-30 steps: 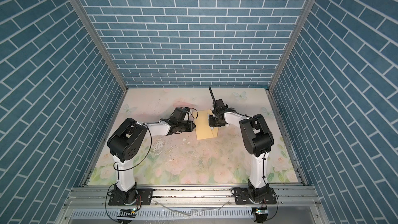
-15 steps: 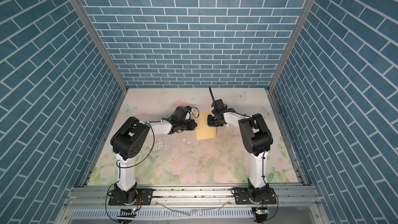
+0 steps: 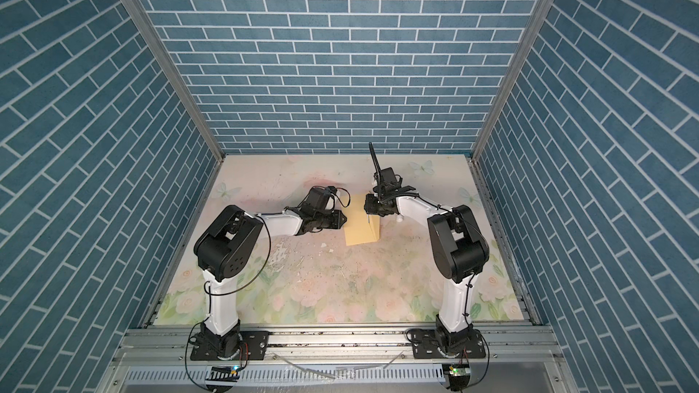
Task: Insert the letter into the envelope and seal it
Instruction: 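Open the right gripper and press the letter down into the envelope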
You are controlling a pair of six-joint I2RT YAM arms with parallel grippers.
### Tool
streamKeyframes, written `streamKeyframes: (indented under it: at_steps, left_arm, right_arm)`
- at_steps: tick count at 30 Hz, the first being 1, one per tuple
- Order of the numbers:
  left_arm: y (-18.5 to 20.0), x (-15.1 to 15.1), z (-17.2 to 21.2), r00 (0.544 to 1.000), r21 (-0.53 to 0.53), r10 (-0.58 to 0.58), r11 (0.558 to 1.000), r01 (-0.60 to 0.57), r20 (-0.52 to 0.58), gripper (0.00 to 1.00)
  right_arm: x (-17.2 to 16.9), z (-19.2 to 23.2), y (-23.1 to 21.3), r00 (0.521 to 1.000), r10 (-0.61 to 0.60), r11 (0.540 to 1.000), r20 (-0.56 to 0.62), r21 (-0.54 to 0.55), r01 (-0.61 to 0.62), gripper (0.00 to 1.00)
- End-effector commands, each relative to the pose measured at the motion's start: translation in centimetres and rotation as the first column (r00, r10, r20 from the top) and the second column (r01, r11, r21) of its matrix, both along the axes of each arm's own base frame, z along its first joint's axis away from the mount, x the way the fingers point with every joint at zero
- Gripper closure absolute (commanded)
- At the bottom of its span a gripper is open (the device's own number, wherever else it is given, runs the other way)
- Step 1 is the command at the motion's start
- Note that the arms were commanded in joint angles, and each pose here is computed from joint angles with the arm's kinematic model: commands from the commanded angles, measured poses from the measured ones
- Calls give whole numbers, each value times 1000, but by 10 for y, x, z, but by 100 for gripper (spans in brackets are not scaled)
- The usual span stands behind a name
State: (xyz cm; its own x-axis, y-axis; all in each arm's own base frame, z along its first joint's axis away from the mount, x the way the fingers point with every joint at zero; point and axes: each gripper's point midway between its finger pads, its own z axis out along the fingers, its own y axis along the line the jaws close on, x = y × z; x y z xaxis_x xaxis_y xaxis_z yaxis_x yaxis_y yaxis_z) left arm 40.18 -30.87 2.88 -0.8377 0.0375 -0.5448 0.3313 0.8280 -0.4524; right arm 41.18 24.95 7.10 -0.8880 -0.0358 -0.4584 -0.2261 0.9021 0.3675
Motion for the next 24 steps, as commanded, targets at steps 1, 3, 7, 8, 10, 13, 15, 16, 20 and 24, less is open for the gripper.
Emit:
streamKeyframes:
  at_steps: [1, 3, 7, 8, 10, 13, 15, 16, 20, 24]
  left_arm:
    - [3, 3, -3, 1000, 28, 5, 1000, -5, -8, 75]
    - [4, 5, -6, 1000, 27, 11, 1000, -10, -13, 74]
    - [3, 9, -10, 1000, 26, 13, 1000, -12, -20, 74]
    - [3, 10, -12, 1000, 25, 13, 1000, -13, -23, 75]
    - [3, 11, -14, 1000, 25, 12, 1000, -11, -26, 75]
    - [2, 12, -18, 999, 27, 11, 1000, -10, -33, 75]
    - [1, 12, -20, 999, 27, 11, 1000, -10, -38, 76]
    - [1, 13, -22, 999, 28, 11, 1000, -10, -39, 76]
    - [2, 13, -25, 999, 30, 12, 999, -10, -45, 76]
    - [2, 14, -28, 999, 33, 12, 999, -10, -47, 76]
  right_arm:
    - [13, 3, 5, 1000, -25, 1000, 7, -1, 25, 59]
    - [17, -2, 7, 1000, -31, 999, 2, 6, 31, 57]
    - [24, -8, 12, 999, -38, 999, -11, 27, 38, 57]
    - [26, -11, 12, 999, -42, 999, -16, 29, 43, 57]
    - [28, -14, 14, 999, -45, 998, -25, 37, 46, 57]
    - [30, -21, 15, 998, -53, 998, -41, 45, 54, 57]
    - [31, -25, 16, 997, -57, 997, -52, 55, 60, 57]
    - [31, -27, 17, 997, -58, 996, -58, 58, 62, 57]
    - [29, -35, 19, 995, -59, 996, -85, 68, 65, 58]
    - [27, -41, 22, 993, -59, 994, -106, 85, 68, 60]
